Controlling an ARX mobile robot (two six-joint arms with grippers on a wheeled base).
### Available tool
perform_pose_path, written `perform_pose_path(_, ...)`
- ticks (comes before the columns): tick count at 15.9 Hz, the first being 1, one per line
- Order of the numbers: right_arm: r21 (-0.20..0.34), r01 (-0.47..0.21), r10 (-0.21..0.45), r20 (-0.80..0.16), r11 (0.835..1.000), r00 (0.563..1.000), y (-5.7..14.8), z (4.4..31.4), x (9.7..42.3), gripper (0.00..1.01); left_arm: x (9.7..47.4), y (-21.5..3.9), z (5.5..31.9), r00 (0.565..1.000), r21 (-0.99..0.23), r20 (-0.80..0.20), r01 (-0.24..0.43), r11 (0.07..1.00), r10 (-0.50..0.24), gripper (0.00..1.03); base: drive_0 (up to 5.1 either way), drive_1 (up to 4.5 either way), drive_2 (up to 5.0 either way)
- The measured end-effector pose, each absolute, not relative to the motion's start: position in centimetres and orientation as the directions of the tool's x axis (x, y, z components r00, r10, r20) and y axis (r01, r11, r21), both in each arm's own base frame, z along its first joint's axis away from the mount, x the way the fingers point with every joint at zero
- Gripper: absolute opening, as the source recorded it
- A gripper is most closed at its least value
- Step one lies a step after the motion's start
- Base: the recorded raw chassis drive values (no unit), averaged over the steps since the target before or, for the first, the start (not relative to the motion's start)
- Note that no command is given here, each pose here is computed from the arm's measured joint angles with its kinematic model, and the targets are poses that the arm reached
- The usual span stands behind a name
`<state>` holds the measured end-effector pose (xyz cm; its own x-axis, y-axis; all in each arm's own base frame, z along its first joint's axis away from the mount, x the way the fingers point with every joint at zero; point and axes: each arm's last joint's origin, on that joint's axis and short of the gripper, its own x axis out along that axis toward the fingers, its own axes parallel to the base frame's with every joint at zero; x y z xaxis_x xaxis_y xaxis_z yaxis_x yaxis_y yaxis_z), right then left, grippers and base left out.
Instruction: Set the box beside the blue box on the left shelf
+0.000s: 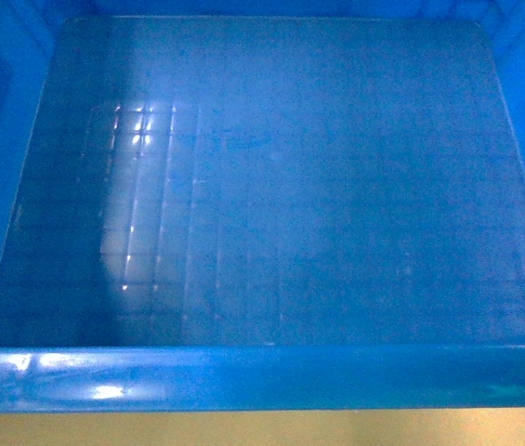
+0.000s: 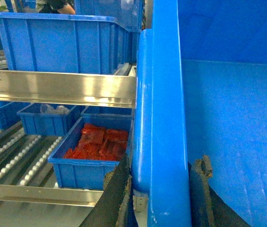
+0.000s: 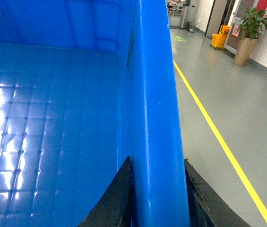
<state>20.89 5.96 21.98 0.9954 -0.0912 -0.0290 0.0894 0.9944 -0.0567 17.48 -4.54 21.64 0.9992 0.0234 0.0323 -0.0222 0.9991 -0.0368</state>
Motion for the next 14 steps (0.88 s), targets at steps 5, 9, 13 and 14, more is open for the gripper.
perform_pose_path(5,-0.057,0.090,-0.092,-0.027,0.994,0.995,5.97,22.00,20.89,0.22,17.48,-4.54,21.63,0.999,-0.037,0.031,-0.023,0.999,0.024,0.18,-5.0,1.55,3.1)
perform_pose_path(9,-0.058,0.091,-0.093,-0.029,0.994,0.995,5.96,21.99,20.88,0.22,17.48,-4.54,21.62,0.999,-0.037,0.030,-0.022,0.999,0.023,0.18,-5.0,2.40,2.4)
perform_pose_path(13,-0.057,0.090,-0.092,-0.028,0.994,0.995,5.97,21.99,20.89,0.22,17.48,-4.54,21.63,0.999,-0.037,0.032,-0.022,0.999,0.023,0.18,-5.0,2.47,2.5)
perform_pose_path(14,-0.058,0.091,-0.092,-0.029,0.994,0.995,5.96,21.98,20.89,0.22,17.48,-4.54,21.63,0.999,-0.036,0.031,-0.022,0.999,0.023,0.18,-4.9,2.56,2.6)
